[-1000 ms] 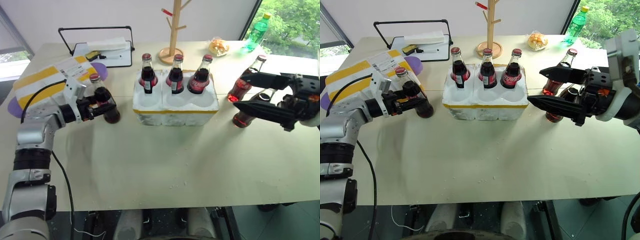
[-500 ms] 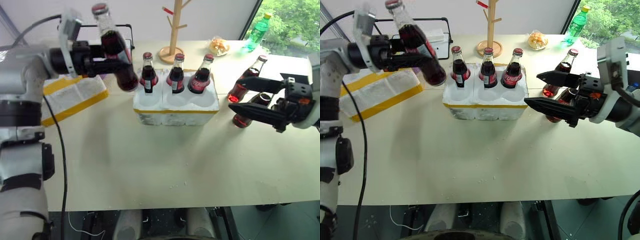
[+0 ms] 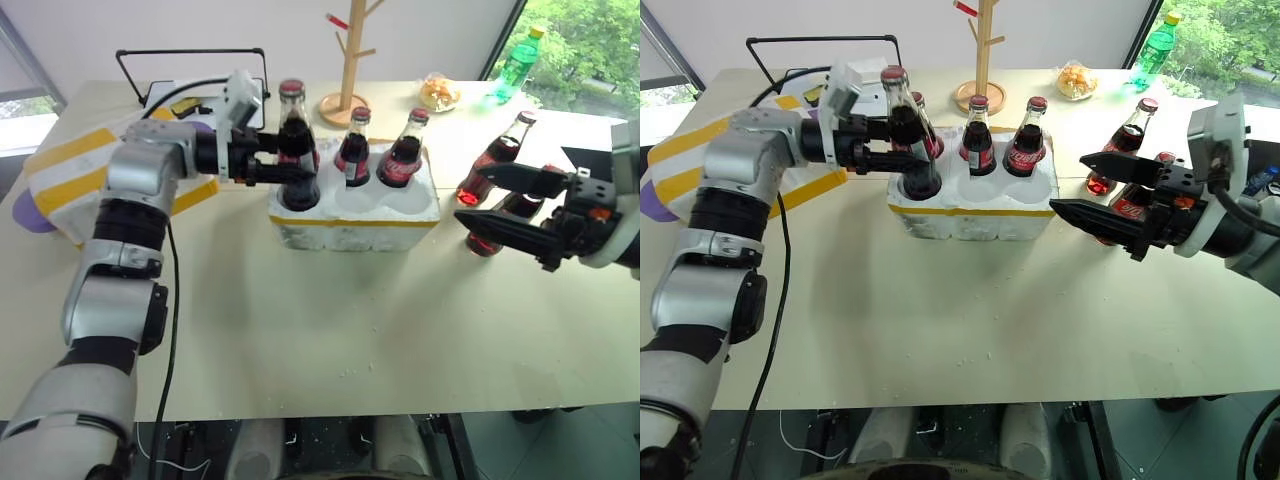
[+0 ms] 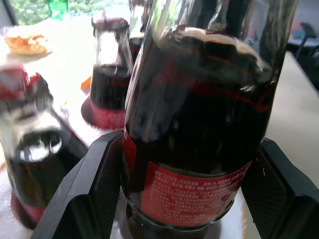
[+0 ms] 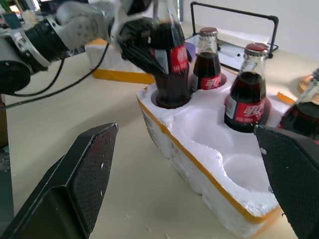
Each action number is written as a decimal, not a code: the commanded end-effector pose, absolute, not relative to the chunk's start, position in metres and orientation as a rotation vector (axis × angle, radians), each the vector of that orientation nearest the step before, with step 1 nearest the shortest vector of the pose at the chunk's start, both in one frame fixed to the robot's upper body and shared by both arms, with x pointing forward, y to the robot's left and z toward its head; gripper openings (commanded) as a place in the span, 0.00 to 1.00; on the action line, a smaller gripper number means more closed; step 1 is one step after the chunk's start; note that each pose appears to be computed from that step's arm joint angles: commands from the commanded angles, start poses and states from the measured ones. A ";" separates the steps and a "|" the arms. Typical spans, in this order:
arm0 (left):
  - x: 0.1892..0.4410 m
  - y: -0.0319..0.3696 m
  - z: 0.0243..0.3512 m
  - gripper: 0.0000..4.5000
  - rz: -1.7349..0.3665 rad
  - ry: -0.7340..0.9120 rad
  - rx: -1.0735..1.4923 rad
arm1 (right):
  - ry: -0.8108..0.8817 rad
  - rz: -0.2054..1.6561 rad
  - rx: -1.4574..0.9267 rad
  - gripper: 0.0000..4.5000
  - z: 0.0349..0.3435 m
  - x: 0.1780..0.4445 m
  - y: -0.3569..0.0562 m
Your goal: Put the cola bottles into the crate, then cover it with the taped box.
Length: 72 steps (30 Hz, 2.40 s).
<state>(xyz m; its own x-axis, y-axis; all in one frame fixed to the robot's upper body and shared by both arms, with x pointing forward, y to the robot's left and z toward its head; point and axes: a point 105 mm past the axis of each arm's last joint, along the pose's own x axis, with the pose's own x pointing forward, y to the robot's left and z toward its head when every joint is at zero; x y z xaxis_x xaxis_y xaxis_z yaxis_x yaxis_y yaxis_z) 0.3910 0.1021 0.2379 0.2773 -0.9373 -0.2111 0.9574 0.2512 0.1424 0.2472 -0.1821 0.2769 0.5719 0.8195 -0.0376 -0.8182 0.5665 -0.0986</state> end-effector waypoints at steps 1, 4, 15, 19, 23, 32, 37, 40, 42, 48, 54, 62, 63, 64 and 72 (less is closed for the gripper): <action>0.389 0.104 0.252 0.62 -1.288 0.025 0.319 | -0.065 0.952 -0.127 1.00 0.287 0.242 -0.181; 0.390 0.107 0.243 0.62 -1.278 0.048 0.348 | -0.063 0.944 -0.123 1.00 0.285 0.244 -0.182; 0.390 0.108 0.225 0.99 -1.221 0.041 0.289 | -0.024 0.872 -0.186 1.00 0.276 0.260 -0.185; 0.379 0.115 0.244 0.99 -1.234 0.002 0.268 | -0.031 0.871 -0.186 1.00 0.281 0.260 -0.187; 0.349 0.130 0.275 0.99 -1.290 -0.027 0.214 | -0.029 0.851 -0.202 1.00 0.283 0.256 -0.191; 0.264 0.139 0.294 0.99 -1.451 0.053 0.196 | 0.096 0.701 -0.108 1.00 0.257 0.220 -0.221; 0.260 0.126 0.277 0.99 -1.462 0.081 0.194 | 0.159 0.526 -0.074 1.00 0.234 0.210 -0.249; 0.262 0.117 0.269 0.99 -1.471 0.083 0.199 | 0.171 0.428 -0.056 1.00 0.221 0.212 -0.263; 0.262 0.112 0.265 0.99 -1.482 0.088 0.194 | 0.177 0.357 -0.051 1.00 0.210 0.216 -0.272; 0.268 0.100 0.253 0.99 -1.490 0.096 0.172 | 0.141 0.174 0.008 1.00 0.183 0.242 -0.297; 0.267 0.096 0.254 0.99 -1.486 0.087 0.176 | 0.075 0.132 0.079 1.00 0.181 0.270 -0.305; 0.266 0.095 0.258 0.99 -1.464 0.066 0.164 | 0.070 0.151 0.072 1.00 0.176 0.296 -0.300; 0.265 0.094 0.259 0.99 -1.467 0.062 0.165 | 0.072 0.152 0.068 1.00 0.175 0.301 -0.299; 0.264 0.093 0.260 0.99 -1.468 0.059 0.167 | 0.073 0.152 0.065 1.00 0.174 0.304 -0.298; 0.262 0.090 0.260 0.99 -1.467 0.056 0.175 | 0.058 0.118 0.058 1.00 0.172 0.330 -0.302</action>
